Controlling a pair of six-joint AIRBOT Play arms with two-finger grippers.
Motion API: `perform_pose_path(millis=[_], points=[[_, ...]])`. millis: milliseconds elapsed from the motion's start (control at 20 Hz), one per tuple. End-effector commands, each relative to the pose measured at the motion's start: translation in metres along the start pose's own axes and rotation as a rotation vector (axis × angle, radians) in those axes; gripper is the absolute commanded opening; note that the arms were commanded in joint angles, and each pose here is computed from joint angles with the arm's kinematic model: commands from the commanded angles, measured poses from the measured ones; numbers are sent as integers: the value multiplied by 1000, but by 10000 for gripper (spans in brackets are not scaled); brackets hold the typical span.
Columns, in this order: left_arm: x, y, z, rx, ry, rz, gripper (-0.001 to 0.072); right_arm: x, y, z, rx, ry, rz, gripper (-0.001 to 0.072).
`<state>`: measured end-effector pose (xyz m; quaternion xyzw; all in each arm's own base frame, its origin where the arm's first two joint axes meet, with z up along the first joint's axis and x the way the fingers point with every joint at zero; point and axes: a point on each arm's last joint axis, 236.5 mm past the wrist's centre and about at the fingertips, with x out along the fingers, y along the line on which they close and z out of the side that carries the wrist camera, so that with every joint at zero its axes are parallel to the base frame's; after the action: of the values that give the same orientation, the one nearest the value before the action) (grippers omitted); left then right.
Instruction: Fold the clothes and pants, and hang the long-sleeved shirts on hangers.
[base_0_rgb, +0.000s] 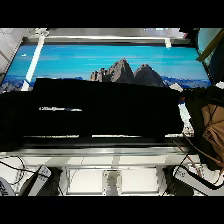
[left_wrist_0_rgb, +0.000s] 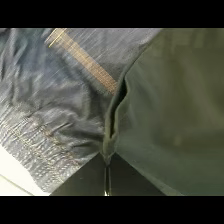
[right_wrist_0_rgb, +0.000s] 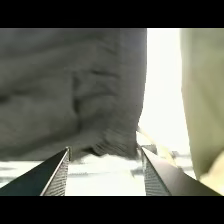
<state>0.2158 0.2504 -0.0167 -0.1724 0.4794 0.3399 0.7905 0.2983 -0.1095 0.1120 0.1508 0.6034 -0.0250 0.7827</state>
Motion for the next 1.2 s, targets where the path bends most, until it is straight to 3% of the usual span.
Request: perform_pose_path(millis=[0,200,350,400,450,500,650,750,900,1150], points=[[15,13,-5,-8,4,35,8,28,-26,-48,43,171,-75,376],[15,14,-5,0,3,36,8,95,-44,-125,216,198,-19,375],[15,14,-5,-1,3,35,8,124,-19,-128,409,83,228,373],[15,14,-5,-1,3,35,8,128,-12,-121,452,42,304,392],[15,14,-5,-1,3,35,9,130,-8,-114,474,9,366,505],[15,14,-5,-1,3,35,8,133,-8,-113,462,2,378,540],[15,14,-5,-1,4,35,8,140,-13,-117,429,22,370,520],[15,14,-5,-1,3,35,8,141,-9,-122,411,46,392,433],[15,14,-5,-1,4,35,8,142,-6,-127,367,66,408,374],[15,13,-8,-1,15,35,8,148,-22,-116,359,3,344,374]])
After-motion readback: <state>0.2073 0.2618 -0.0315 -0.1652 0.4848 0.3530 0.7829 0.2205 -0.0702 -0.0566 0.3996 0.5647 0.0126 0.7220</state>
